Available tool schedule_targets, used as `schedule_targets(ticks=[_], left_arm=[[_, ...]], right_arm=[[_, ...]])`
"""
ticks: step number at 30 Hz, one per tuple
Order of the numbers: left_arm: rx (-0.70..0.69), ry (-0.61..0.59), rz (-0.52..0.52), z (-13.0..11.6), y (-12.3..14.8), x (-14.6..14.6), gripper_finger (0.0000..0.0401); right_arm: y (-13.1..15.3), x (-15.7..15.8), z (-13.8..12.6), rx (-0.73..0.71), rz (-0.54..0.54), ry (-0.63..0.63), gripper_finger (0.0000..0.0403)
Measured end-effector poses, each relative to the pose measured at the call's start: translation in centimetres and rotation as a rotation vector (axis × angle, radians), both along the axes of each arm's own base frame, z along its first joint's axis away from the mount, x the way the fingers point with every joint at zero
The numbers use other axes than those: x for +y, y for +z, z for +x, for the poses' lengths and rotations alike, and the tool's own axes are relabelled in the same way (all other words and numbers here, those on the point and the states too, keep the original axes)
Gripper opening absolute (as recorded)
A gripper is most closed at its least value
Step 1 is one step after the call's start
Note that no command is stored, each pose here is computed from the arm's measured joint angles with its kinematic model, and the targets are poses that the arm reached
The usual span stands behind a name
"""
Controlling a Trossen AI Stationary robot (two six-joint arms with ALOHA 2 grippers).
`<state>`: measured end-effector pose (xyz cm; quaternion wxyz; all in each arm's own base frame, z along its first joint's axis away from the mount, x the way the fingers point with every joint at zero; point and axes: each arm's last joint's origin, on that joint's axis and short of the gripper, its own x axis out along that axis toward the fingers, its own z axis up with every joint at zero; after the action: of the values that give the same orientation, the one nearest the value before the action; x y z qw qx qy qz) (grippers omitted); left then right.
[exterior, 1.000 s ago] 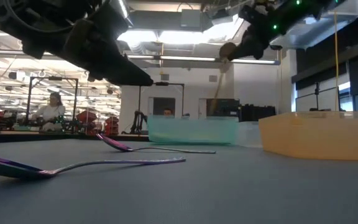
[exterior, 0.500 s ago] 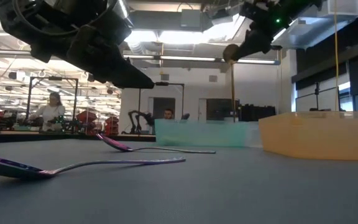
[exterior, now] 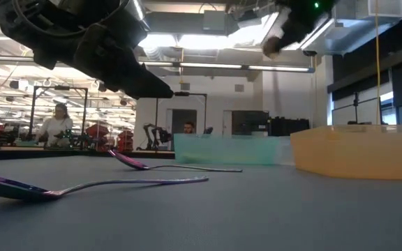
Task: Sort silverware by color (type)
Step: Put the gold spoon into the transparent bin
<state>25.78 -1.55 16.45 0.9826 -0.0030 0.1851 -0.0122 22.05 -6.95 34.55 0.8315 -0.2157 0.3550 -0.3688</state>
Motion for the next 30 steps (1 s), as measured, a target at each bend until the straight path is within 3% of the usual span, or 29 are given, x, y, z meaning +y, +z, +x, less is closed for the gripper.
schedule_targets(ticks=[3,14,21,26,30], left_arm=[[0.0,0.0,-0.015,0.0,0.0,-0.2,0.0124],[0.001,0.018,-0.069,0.0,0.0,-0.4,0.0124],[-0.027,-0.019,-0.073,0.0,0.3,-1.4,0.0124],[-0.049,-0.049,-0.076,0.0,0.5,-2.2,0.0124],[-0.068,-0.018,-0.058,-0.1,0.6,-2.7,0.0124]], right_arm=[[-0.5,-0.6,-0.7,0.07,-0.008,-0.089,0.0002],[-5.3,-5.4,-3.7,0.197,0.14,-0.309,0.0002],[-6.5,-7.1,-3.8,0.164,0.162,-0.335,0.0003],[-7.4,-7.8,-3.6,0.124,0.276,-0.311,0.0006],[-8.0,-8.4,-3.5,0.132,0.297,-0.343,0.0049]])
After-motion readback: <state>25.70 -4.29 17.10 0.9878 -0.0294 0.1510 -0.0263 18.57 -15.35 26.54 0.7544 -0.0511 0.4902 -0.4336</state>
